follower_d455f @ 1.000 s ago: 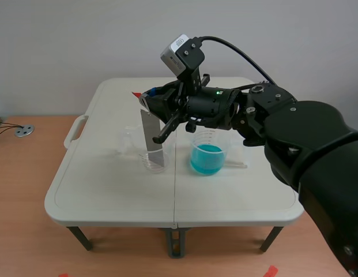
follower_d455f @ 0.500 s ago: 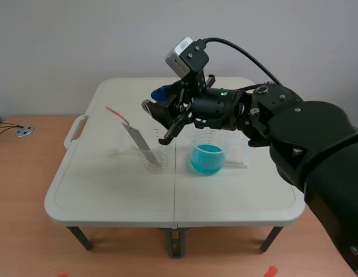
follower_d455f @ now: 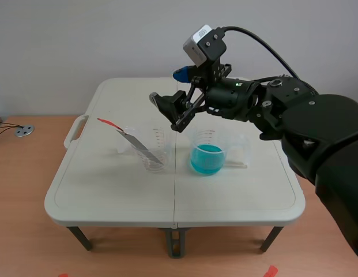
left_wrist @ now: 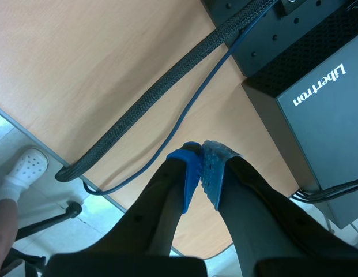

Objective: Hold the metal plate by the orange handle, dip it into the blue solution, take it out and point at it, then put the plate back in the beaker on the left.
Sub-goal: 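Return to the home posture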

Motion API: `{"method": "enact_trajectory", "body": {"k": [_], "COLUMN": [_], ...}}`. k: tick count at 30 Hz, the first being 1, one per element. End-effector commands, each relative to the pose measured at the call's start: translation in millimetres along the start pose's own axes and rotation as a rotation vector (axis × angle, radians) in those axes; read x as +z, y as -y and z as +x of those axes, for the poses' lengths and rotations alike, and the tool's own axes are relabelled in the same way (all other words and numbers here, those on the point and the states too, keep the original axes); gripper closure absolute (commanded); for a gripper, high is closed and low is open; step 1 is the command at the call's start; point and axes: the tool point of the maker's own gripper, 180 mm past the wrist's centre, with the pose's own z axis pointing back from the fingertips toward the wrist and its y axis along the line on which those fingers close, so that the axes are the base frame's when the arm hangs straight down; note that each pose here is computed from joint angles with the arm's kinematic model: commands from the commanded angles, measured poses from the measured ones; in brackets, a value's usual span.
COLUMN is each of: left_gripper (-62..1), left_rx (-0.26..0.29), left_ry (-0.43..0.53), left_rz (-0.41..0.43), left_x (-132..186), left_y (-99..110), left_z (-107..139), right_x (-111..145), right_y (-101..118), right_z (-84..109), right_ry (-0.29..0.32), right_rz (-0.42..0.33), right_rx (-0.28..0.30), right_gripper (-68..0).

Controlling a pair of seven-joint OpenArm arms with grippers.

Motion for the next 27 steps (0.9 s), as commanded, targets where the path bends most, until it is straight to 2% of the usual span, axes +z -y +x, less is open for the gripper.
{"method": "enact_trajectory", "body": {"k": [1,3,6,11,14,18,22,26,27], "left_gripper": [-1.8,-1.8,-1.8,-1.8,-1.8,-1.8,-1.8,-2.0,-5.1], "left_rx": [0.003,0.003,0.003,0.001,-0.019,-0.143,-0.228,-0.275,-0.278], "left_ry": [0.014,0.014,0.014,0.042,0.055,0.128,0.166,0.206,0.226], "left_rz": [-0.014,-0.014,-0.014,-0.011,0.001,0.034,0.066,0.084,0.086], "left_x": [0.1,0.1,0.1,-0.1,-0.4,5.0,13.7,20.7,22.7], "left_y": [6.0,6.0,6.0,4.6,-4.5,-30.4,-55.5,-68.5,-69.3], "left_z": [4.3,4.3,4.3,10.3,16.2,44.8,68.3,85.1,90.1], "right_x": [-0.7,2.1,9.9,30.1,47.2,72.9,100.4,129.9,136.8], "right_y": [13.7,18.1,26.5,36.0,39.1,41.9,42.9,40.4,39.0], "right_z": [19.0,22.1,30.5,29.1,27.1,22.3,18.1,18.2,17.7], "right_ry": [0.053,0.071,0.126,0.129,0.127,0.103,0.073,0.047,0.037], "right_rz": [-0.022,-0.036,-0.063,-0.097,-0.121,-0.159,-0.211,-0.262,-0.274], "right_rx": [0.017,0.011,-0.023,-0.035,-0.033,-0.030,-0.020,-0.009,-0.010], "right_gripper": [-47.6,-52.8,-65.1,-66.5,-66.5,-66.5,-66.5,-66.5,-66.5]}}
